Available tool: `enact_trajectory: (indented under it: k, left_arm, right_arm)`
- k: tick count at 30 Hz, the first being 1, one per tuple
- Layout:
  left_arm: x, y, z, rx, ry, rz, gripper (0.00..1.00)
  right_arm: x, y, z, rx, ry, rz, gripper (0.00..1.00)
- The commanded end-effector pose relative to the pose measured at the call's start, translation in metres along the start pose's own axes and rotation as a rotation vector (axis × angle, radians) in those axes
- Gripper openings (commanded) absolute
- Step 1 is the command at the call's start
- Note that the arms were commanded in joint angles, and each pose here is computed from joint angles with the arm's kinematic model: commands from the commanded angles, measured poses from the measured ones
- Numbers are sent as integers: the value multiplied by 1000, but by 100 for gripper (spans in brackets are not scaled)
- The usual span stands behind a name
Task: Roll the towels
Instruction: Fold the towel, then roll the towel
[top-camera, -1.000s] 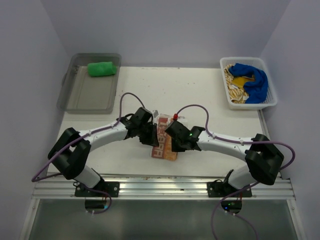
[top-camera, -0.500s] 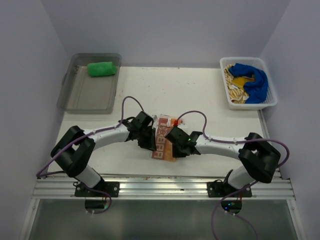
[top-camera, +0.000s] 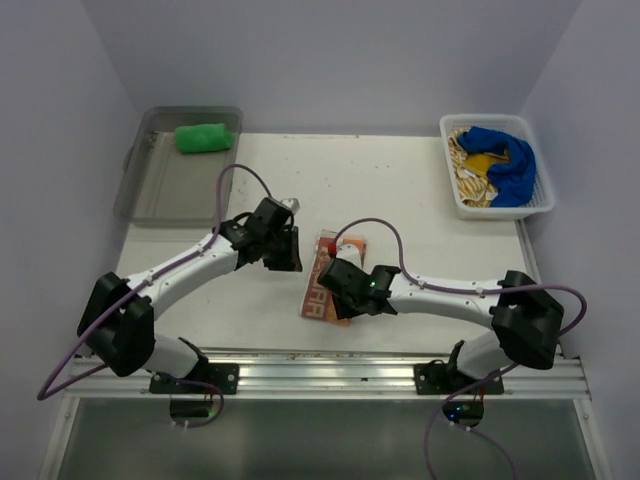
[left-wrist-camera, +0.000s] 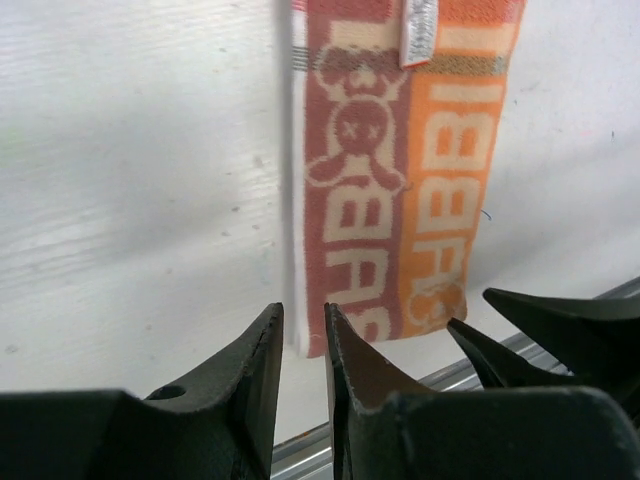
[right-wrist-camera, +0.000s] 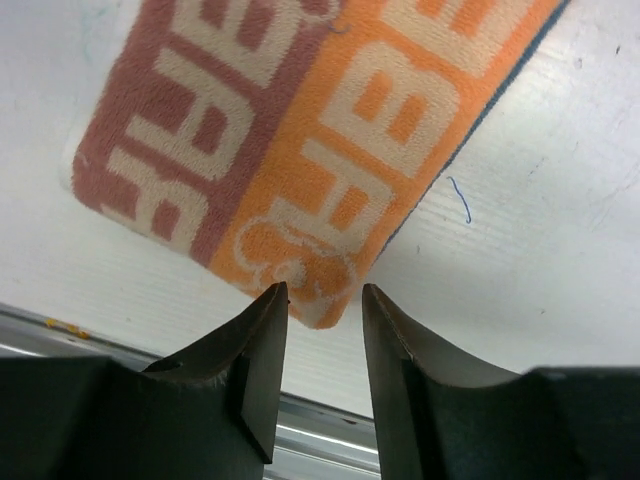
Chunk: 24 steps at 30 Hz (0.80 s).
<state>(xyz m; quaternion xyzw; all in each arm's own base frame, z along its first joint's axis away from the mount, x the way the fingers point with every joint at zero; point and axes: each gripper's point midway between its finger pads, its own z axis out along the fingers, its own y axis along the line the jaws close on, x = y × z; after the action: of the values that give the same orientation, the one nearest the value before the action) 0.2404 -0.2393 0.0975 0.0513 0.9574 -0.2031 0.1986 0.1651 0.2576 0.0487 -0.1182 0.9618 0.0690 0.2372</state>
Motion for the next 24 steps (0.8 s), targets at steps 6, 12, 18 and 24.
enact_trajectory:
  k: [6, 12, 18, 24]
  left_arm:
    - [-18, 46, -30, -77, -63, -78, 29]
    - [-3, 46, -17, -39, -17, -103, 29]
    - [1, 44, -13, -24, -4, -110, 29]
    - [5, 46, -14, -24, 1, -112, 32]
  right_arm:
    - [-19, 16, -23, -34, -109, -280, 50]
    - [-13, 36, -20, -87, -114, -385, 50]
    - [-1, 44, 0, -74, -84, -437, 48]
    - [12, 35, 31, 0, -57, -451, 38]
